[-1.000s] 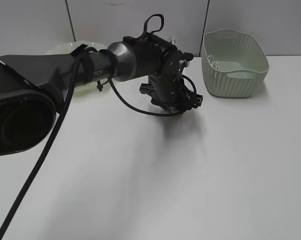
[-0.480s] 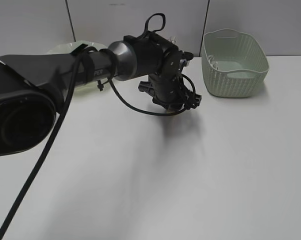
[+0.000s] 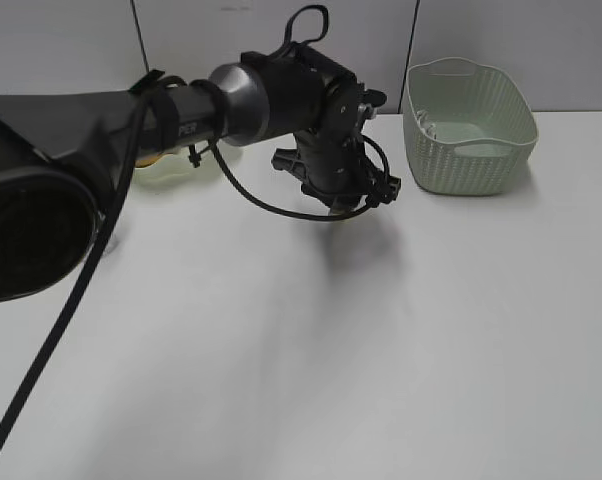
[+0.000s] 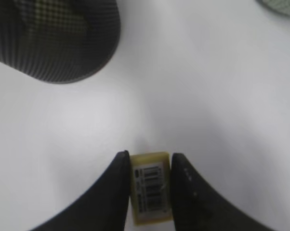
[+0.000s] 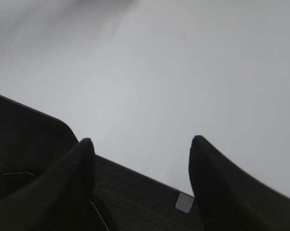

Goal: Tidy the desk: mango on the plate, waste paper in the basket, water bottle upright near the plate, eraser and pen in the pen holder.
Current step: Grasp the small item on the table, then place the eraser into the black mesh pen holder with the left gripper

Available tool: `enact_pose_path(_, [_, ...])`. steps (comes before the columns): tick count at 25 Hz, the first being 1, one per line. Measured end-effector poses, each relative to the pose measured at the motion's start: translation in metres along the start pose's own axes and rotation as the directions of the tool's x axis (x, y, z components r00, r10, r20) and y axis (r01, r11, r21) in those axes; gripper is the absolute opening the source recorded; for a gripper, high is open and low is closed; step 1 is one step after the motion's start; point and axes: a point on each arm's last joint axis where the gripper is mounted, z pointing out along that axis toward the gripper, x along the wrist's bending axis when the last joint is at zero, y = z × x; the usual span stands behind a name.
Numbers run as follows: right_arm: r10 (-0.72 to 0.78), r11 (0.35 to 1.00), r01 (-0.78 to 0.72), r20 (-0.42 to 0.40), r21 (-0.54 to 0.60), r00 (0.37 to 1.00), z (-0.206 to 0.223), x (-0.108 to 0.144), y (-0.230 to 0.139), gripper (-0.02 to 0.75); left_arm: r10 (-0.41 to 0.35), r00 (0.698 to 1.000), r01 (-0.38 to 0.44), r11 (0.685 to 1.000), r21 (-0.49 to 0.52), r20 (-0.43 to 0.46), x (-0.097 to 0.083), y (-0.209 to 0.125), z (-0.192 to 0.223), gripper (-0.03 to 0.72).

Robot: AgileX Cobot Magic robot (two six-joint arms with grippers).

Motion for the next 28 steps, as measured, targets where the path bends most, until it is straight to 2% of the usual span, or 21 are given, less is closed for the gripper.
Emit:
enact_pose_path(6, [0.000, 1.000, 0.000, 0.000, 0.000, 1.000, 0.000, 0.000, 0.000, 0.489, 0.005, 1.000, -0.005, 1.000, -0.021, -0.018, 0.003, 0.011, -0.031, 0.206])
enact_pose_path(11, [0.000, 1.000, 0.000, 0.000, 0.000, 1.000, 0.000, 0.000, 0.000, 0.489, 0.008, 1.000, -0.010, 0.996, -0.090, -0.026, 0.008, 0.026, -0.063, 0.204])
enact_pose_path(17, [0.000, 1.000, 0.000, 0.000, 0.000, 1.000, 0.000, 0.000, 0.000, 0.489, -0.053, 0.998, 0.047, 0.983, -0.177, -0.027, 0.038, 0.048, -0.078, 0.204])
enact_pose_path(22, [0.000, 1.000, 0.000, 0.000, -0.001, 1.000, 0.000, 0.000, 0.000, 0.489, -0.120, 0.993, 0.119, 0.946, -0.302, 0.015, 0.060, 0.064, -0.079, 0.204])
enact_pose_path(28, [0.000, 1.000, 0.000, 0.000, -0.001, 1.000, 0.000, 0.000, 0.000, 0.489, -0.151, 0.979, 0.196, 0.872, -0.449, 0.134, 0.064, 0.080, -0.077, 0.204])
